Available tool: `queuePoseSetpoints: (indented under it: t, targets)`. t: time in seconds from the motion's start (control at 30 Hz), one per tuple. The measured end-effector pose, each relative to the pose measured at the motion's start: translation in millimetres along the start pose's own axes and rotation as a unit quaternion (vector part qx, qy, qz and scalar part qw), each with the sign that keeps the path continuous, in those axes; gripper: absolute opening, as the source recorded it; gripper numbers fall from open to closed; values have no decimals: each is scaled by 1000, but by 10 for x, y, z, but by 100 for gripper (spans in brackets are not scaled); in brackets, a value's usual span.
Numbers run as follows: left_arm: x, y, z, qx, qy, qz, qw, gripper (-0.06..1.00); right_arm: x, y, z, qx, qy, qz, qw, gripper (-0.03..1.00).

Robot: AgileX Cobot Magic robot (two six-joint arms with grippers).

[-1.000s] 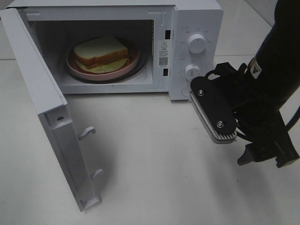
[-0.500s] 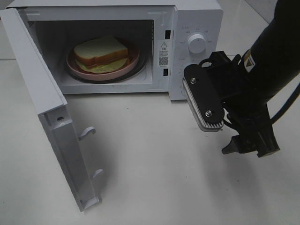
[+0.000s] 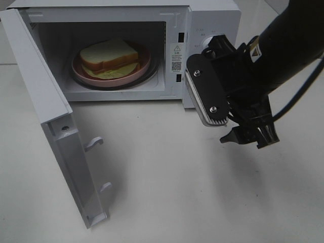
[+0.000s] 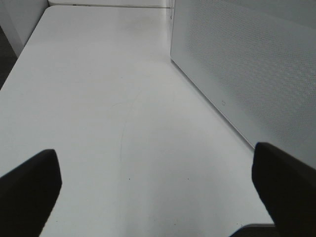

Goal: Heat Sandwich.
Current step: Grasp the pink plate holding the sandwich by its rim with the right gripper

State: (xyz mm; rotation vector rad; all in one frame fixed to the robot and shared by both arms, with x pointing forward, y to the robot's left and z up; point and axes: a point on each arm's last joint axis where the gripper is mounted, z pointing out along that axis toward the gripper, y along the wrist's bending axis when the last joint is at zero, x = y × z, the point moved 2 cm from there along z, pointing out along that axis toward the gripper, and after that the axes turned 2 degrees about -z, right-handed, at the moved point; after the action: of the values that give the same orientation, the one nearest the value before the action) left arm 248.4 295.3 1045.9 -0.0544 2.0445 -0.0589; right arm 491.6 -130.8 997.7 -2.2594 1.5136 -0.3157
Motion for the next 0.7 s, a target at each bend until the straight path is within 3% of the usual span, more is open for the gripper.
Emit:
queuePoseSetpoints:
  t: [0.7]
  targets:
    - [0,0,0,0,0,0,1000,97,-369,-617,372,29,-21,-24,999,88]
